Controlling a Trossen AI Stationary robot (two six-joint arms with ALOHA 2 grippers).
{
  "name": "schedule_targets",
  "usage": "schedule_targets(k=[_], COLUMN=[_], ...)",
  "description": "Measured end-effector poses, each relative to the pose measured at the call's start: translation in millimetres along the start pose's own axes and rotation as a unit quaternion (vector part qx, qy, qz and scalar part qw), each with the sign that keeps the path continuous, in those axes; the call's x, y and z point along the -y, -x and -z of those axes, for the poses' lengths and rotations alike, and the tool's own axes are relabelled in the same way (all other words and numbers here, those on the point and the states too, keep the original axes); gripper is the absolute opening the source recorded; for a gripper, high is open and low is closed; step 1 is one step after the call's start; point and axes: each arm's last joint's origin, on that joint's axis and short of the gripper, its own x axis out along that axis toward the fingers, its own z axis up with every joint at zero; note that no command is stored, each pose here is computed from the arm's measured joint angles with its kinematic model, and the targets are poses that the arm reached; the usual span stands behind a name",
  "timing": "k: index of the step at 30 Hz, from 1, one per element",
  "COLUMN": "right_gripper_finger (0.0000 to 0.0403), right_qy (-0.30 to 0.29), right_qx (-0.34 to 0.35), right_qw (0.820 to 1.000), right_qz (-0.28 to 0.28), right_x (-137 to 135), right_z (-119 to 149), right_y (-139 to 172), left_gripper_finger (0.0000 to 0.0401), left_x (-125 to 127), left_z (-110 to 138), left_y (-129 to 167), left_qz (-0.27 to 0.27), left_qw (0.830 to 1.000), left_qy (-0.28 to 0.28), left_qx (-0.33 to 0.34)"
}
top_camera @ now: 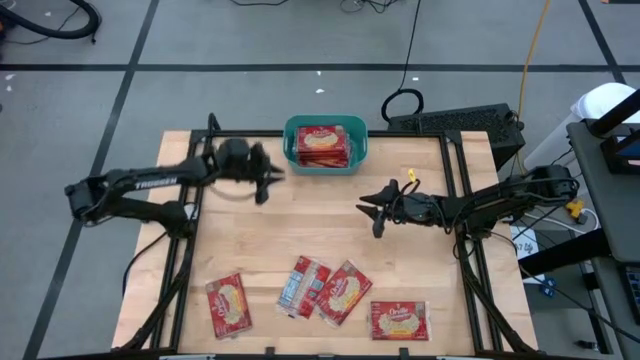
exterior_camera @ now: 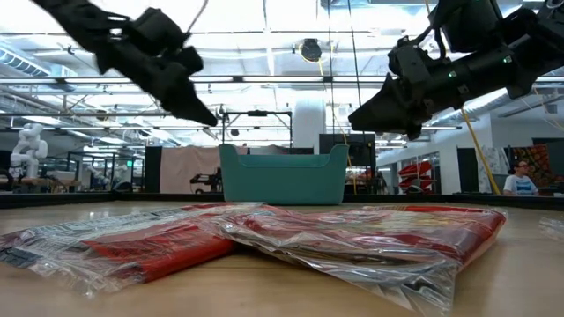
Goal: Sort popcorn bags into baskets
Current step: Put the red popcorn bag into the green bin
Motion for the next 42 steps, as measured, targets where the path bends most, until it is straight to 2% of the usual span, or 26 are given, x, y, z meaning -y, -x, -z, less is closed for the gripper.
schedule_targets(k=[5, 10, 14, 16, 19, 23, 26, 29, 35, 40, 42], right_gripper_finger=[0.0127, 0.0127, 0.0127, 0.0127, 0.0127, 0.0127, 0.0127, 0.0127, 0.0127, 0.0127, 0.0127], right_qy=[-0.048, -0.080, -0.100, -0.108, -0.119, -0.118, -0.114, -0.105, -0.081, -0.067, -0.064], right_qx=[0.007, 0.014, 0.027, 0.025, 0.033, 0.032, 0.025, 0.017, 0.007, 0.002, -0.001], right_qw=[0.999, 0.996, 0.994, 0.993, 0.992, 0.992, 0.993, 0.994, 0.996, 0.995, 0.995], right_qz=[0.009, 0.027, 0.047, 0.043, 0.028, 0.011, 0.005, -0.006, -0.046, -0.068, -0.074], right_x=[-3, -9, -13, -15, -21, -30, -37, -47, -68, -79, -82], right_z=[1, 5, 10, 13, 17, 24, 27, 29, 30, 33, 34], right_y=[1, 2, 1, -1, -4, -9, -16, -21, -22, -17, -15], left_gripper_finger=[0.0097, 0.0097, 0.0099, 0.0106, 0.0132, 0.0191, 0.0233, 0.0258, 0.0257, 0.0234, 0.0229], left_x=[45, 86, 117, 132, 154, 182, 200, 218, 260, 293, 301], left_z=[29, 53, 63, 64, 66, 73, 78, 87, 94, 99, 100], left_y=[6, 11, 15, 16, 20, 23, 25, 23, 14, 2, -6], left_qz=[0.046, 0.117, 0.183, 0.200, 0.207, 0.216, 0.238, 0.249, 0.265, 0.269, 0.257], left_qw=[0.998, 0.990, 0.976, 0.970, 0.964, 0.955, 0.948, 0.947, 0.942, 0.928, 0.930], left_qy=[-0.026, -0.070, -0.089, -0.101, -0.125, -0.160, -0.161, -0.164, -0.188, -0.254, -0.263], left_qx=[0.026, 0.046, 0.078, 0.092, 0.108, 0.124, 0.135, 0.116, 0.078, 0.041, 0.025])
